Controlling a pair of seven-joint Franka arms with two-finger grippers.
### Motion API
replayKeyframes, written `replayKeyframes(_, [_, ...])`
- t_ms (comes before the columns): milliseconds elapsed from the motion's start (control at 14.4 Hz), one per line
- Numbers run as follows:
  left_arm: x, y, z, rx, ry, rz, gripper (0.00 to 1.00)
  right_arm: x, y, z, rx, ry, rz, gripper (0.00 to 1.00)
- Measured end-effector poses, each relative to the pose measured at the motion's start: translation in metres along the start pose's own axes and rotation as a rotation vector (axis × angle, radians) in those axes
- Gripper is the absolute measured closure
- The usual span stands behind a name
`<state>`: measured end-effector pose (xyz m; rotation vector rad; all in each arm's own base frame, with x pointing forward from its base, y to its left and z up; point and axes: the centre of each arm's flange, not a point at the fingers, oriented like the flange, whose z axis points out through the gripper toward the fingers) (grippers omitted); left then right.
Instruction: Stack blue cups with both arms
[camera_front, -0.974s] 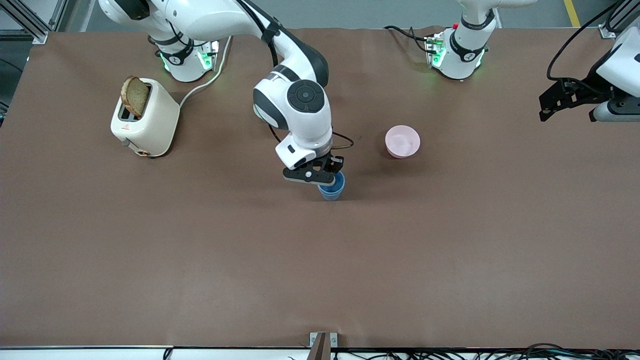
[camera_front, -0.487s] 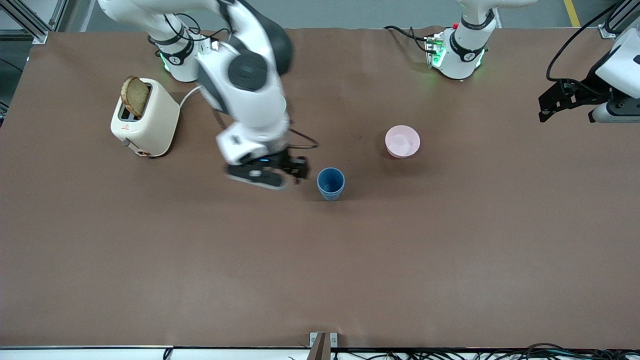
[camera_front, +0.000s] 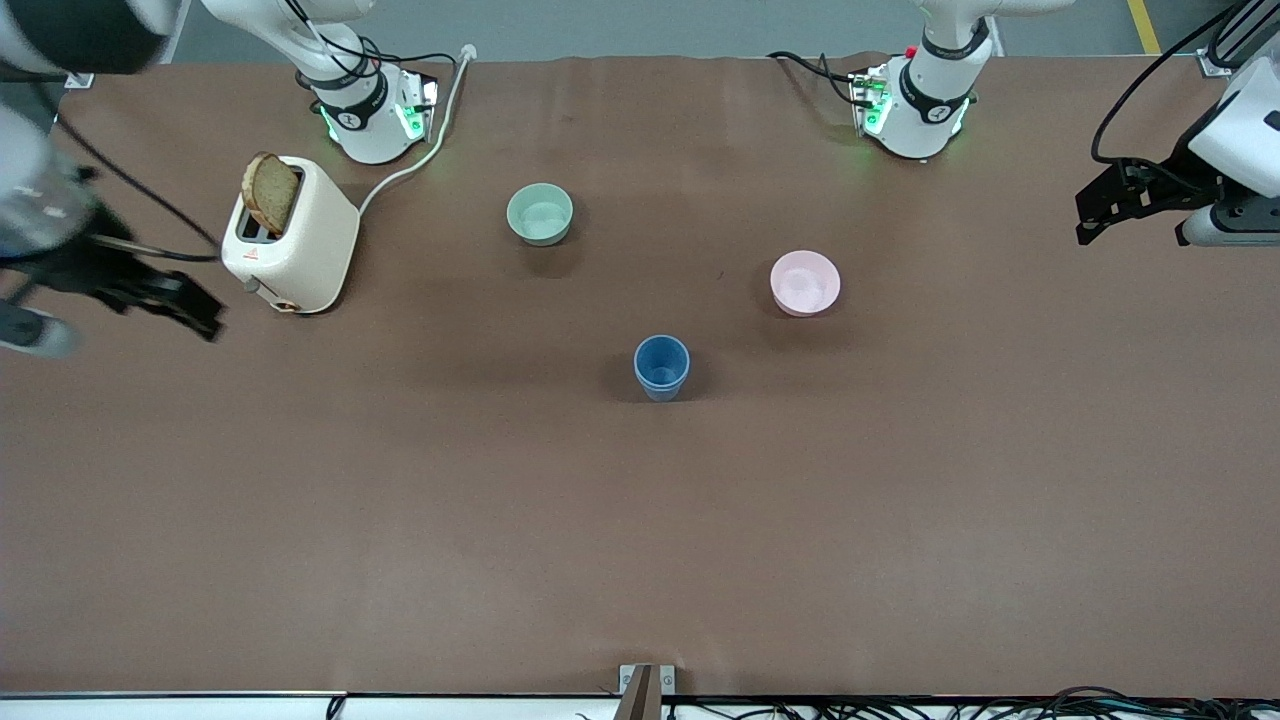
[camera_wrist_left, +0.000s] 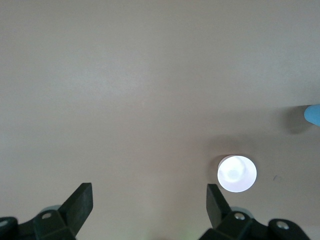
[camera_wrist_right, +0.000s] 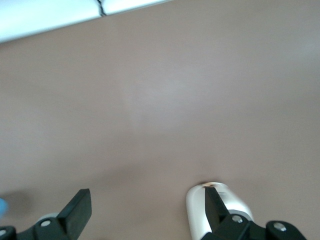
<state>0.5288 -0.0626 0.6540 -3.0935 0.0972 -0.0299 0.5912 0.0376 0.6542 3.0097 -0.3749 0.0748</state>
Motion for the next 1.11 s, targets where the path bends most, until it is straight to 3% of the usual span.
replayKeyframes(278, [0.0, 0.004, 0.0, 0.0, 0.0, 0.008, 0.0, -0.003, 0.08, 0.013, 0.015, -0.071, -0.042, 0.0])
replayKeyframes(1113, [0.001, 0.004, -0.005, -0.001, 0.014, 0.008, 0.0, -0.023, 0.085, 0.009, 0.067, -0.048, -0.107, 0.0])
